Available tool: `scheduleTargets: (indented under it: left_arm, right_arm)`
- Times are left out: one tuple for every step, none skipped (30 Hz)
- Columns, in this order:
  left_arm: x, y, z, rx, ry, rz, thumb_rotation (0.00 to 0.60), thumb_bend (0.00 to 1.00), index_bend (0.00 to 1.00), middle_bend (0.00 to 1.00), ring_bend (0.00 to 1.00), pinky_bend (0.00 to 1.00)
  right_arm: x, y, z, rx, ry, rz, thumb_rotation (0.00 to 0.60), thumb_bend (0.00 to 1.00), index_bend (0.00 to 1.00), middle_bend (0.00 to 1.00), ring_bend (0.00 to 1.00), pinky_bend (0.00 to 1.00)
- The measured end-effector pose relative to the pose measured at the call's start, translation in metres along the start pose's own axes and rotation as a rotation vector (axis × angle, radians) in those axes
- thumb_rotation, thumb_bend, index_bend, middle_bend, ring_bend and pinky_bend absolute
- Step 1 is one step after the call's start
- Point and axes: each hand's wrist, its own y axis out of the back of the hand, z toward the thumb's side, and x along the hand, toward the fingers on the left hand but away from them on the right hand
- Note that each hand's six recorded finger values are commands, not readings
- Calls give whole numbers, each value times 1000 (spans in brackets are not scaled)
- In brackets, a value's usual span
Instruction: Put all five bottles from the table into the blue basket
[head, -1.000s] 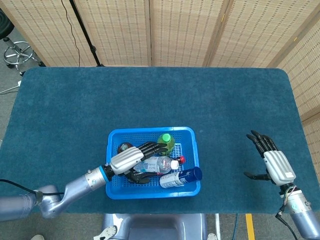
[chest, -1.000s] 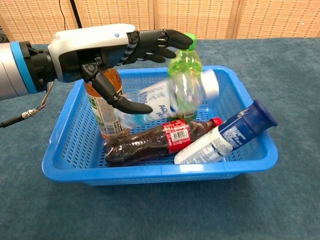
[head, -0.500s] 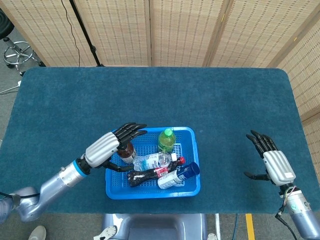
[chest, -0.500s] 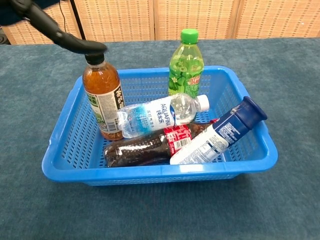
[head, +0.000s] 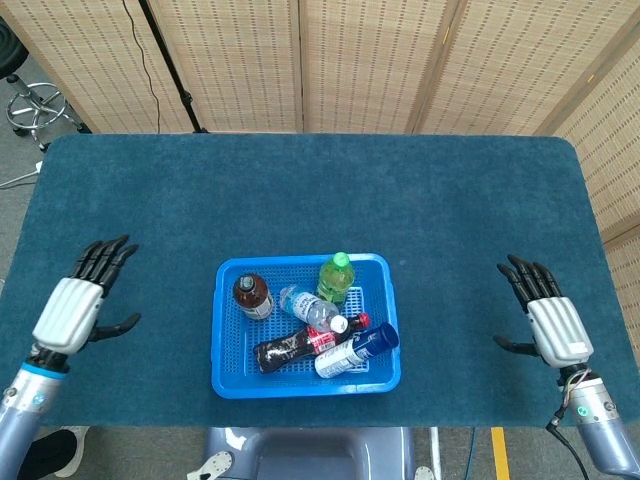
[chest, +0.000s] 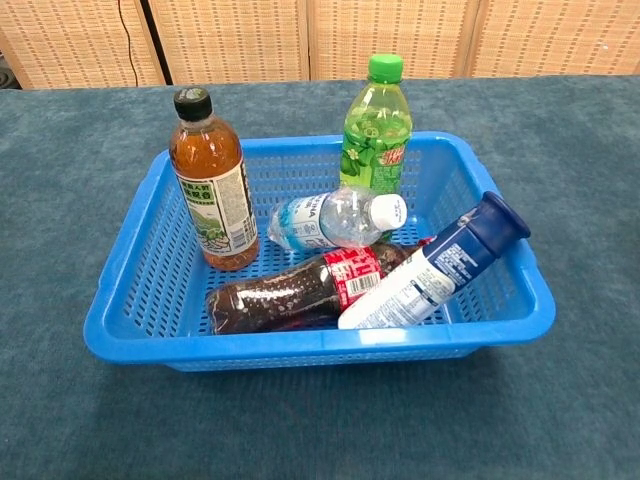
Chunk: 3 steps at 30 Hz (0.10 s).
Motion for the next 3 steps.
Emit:
scheduleTargets:
  left_arm:
    - [-8, -2, -11, 5, 37, 15, 600, 199, 0, 0, 0, 0]
    - [-14, -4, -19, 7, 65, 24, 600, 199, 0, 0, 0, 0]
    - [-20, -6, -27, 7, 93, 30, 600, 199, 0, 0, 0, 0]
  right_arm:
    - [0, 0, 0, 6, -1, -6, 600, 0, 0, 0, 0, 0]
    - [0, 1, 0, 13, -2, -11, 600, 0, 0, 0, 0, 0]
    - [0, 1, -1, 21, -4, -16, 600, 0, 0, 0, 0, 0]
